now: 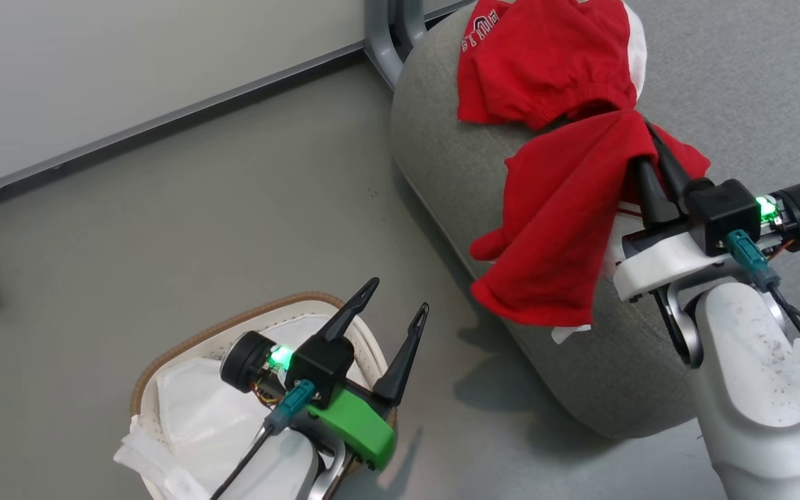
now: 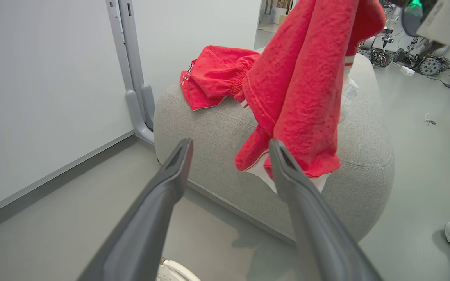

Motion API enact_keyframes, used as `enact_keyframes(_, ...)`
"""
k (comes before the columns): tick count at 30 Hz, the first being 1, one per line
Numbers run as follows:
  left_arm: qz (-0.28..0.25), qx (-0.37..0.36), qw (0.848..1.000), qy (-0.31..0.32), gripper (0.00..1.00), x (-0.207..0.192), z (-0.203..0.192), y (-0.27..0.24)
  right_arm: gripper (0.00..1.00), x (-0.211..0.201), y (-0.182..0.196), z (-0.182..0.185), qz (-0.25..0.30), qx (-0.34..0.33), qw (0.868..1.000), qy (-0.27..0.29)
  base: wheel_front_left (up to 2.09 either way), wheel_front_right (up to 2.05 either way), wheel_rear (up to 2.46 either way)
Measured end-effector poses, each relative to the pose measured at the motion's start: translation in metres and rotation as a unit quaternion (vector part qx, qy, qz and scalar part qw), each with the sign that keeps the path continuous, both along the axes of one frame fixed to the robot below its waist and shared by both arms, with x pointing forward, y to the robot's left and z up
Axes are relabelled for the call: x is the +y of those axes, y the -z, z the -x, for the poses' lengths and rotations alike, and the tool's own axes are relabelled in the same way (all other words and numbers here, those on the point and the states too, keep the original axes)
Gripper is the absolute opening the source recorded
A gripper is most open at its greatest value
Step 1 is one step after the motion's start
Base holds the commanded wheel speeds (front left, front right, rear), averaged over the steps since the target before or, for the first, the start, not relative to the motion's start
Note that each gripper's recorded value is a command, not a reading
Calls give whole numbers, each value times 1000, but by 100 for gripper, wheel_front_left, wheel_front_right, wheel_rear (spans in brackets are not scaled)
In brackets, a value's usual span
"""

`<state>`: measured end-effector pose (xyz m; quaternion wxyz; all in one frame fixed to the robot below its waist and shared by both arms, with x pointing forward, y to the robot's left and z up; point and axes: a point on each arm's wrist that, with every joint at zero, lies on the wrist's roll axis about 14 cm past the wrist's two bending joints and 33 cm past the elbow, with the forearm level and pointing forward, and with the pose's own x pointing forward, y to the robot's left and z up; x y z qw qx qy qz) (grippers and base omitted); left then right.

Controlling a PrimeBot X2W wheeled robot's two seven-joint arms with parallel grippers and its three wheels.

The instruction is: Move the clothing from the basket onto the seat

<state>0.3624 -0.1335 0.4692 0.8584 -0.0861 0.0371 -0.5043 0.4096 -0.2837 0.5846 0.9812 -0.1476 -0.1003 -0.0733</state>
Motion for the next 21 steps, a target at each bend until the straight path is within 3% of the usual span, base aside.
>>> enact_keyframes(5, 4, -2, 1000, -1, 100, 2, -3, 0, 0, -4, 0, -12, -13, -1, 1000, -5, 0, 0, 0)
enact_keyframes(9, 9, -3, 1000, -8, 100, 5, -9, -1, 0, -12, -31, -36, -14, -37, 999, -14, 0, 0, 0)
enact_keyframes(16, 12, -6, 1000, -19, 100, 14, -19, 2, 0, -47, -122, -84, 94, -82, 992, -1, 0, 0, 0)
enact_keyframes(21, 10, -12, 1000, -26, 100, 22, -29, 7, 0, -88, -191, -104, 123, -106, 985, 53, 0, 0, 0)
